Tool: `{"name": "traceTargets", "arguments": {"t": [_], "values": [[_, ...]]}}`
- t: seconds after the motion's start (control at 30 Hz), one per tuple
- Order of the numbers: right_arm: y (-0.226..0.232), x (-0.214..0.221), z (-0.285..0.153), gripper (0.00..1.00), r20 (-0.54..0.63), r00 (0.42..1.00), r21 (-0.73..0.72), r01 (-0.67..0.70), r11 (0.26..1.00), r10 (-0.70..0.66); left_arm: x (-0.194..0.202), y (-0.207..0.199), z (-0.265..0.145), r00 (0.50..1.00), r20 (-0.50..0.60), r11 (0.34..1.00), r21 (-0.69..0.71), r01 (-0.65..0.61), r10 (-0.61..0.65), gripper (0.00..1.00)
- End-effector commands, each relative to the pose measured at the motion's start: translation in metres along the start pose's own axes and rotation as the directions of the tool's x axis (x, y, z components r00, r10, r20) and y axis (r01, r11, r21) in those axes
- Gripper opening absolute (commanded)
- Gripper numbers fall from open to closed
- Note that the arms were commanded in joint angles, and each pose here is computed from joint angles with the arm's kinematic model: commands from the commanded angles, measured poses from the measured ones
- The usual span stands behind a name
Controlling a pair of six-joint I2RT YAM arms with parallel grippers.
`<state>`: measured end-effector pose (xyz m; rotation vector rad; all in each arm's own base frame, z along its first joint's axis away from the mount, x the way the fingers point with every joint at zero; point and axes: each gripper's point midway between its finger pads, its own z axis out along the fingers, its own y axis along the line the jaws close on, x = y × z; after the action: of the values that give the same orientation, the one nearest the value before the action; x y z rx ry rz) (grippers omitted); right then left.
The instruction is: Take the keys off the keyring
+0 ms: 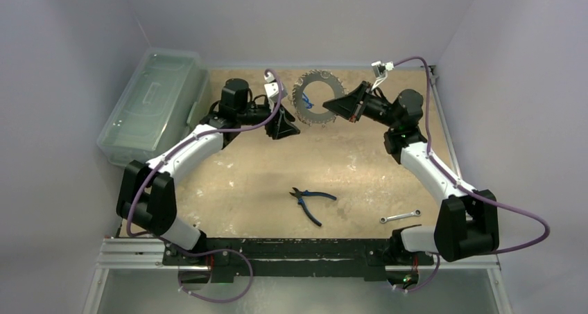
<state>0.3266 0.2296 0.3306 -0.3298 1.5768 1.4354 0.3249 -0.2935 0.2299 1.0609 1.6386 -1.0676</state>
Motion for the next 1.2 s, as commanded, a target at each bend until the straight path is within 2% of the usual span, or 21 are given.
{"name": "traceTargets", "arguments": {"t": [0.0,0.17,0.5,0.73,0.93,1.07,1.17], "values": [[0.020,-0.026,0.003,0.00,0.066,0.995,-0.049,0.073,0.996,-0.069,-0.012,0.006,0.007,0.996,0.075,0.999,0.008,-0.038,0.038,0.48],[0.020,-0.025,0.003,0.00,0.065,0.996,-0.049,0.069,0.996,-0.066,-0.015,-0.001,0.010,0.995,0.101,0.998,0.057,-0.020,0.014,0.38],[0.020,-0.025,0.003,0.00,0.067,0.996,-0.050,0.067,0.997,-0.064,-0.010,-0.016,0.008,0.994,0.108,0.991,0.133,-0.025,0.011,0.41],[0.020,-0.025,0.003,0.00,0.068,0.996,-0.052,0.067,0.996,-0.064,-0.013,-0.018,0.008,0.993,0.114,0.990,0.141,-0.023,0.006,0.33],[0.019,-0.024,0.004,0.00,0.065,0.996,-0.051,0.061,0.997,-0.058,-0.016,-0.018,0.008,0.993,0.120,0.990,0.141,-0.019,0.002,0.39],[0.018,-0.023,0.003,0.00,0.064,0.996,-0.051,0.058,0.997,-0.055,-0.017,-0.016,0.008,0.992,0.123,0.991,0.132,-0.021,0.005,0.50],[0.019,-0.023,0.004,0.00,0.062,0.997,-0.057,0.054,0.997,-0.051,-0.020,-0.016,0.008,0.991,0.130,0.991,0.132,-0.026,0.009,0.50]]}}
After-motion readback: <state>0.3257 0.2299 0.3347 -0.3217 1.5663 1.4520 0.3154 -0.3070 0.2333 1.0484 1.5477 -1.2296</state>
